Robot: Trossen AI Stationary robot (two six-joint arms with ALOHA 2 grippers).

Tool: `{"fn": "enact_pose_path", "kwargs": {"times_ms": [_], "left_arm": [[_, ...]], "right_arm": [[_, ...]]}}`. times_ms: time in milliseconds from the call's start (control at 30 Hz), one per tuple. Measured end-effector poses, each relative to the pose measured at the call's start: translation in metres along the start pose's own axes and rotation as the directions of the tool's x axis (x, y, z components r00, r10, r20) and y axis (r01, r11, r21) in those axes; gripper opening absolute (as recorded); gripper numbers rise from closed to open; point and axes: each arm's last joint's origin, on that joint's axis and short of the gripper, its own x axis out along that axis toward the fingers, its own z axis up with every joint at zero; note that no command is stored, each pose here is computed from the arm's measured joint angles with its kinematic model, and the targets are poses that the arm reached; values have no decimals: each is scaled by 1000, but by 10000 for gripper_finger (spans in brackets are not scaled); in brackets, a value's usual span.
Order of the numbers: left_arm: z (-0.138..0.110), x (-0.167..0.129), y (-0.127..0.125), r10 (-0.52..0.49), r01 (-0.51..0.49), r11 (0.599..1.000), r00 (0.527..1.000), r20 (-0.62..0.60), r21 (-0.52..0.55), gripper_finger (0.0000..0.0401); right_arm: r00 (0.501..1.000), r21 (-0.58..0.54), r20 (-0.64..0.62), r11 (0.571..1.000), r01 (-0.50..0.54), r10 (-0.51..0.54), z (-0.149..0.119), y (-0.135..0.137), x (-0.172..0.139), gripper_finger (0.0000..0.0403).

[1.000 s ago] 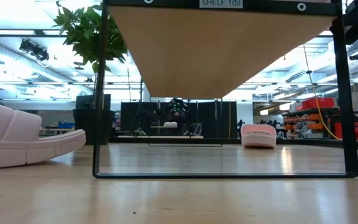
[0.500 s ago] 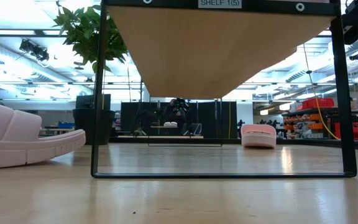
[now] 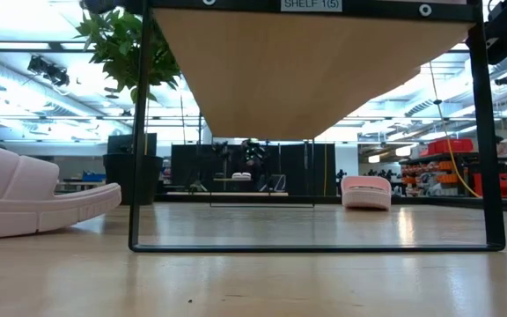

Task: Pick and place slides into the shelf
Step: Put the top pink slipper on the shelf

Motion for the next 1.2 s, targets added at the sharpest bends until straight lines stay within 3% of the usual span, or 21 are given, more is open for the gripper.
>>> {"fn": "enact_pose_path", "kwargs": {"times_ms": [167,333,467,700,967,1200], "left_arm": [[-11,-11,17,84,-84,996,996,13,-35,173],[-28,-15,21,85,-84,995,996,3,-62,170],[-31,-16,22,58,-54,994,997,41,-100,165],[-28,-14,18,10,5,992,993,119,-122,156],[-26,-12,17,13,0,995,992,129,-100,145],[-25,-12,19,28,-30,999,990,139,14,137]], "right_arm": [[1000,-2,-7,1000,26,-26,0,-1,0,0],[990,-24,-21,990,136,-137,-1,-6,2,0],[989,-22,-4,989,146,-146,-2,-19,17,1],[978,108,-125,978,179,-166,16,-51,47,9],[968,317,-145,917,243,-206,36,-93,88,10],[952,333,-209,899,286,-225,37,-112,108,33]]}}
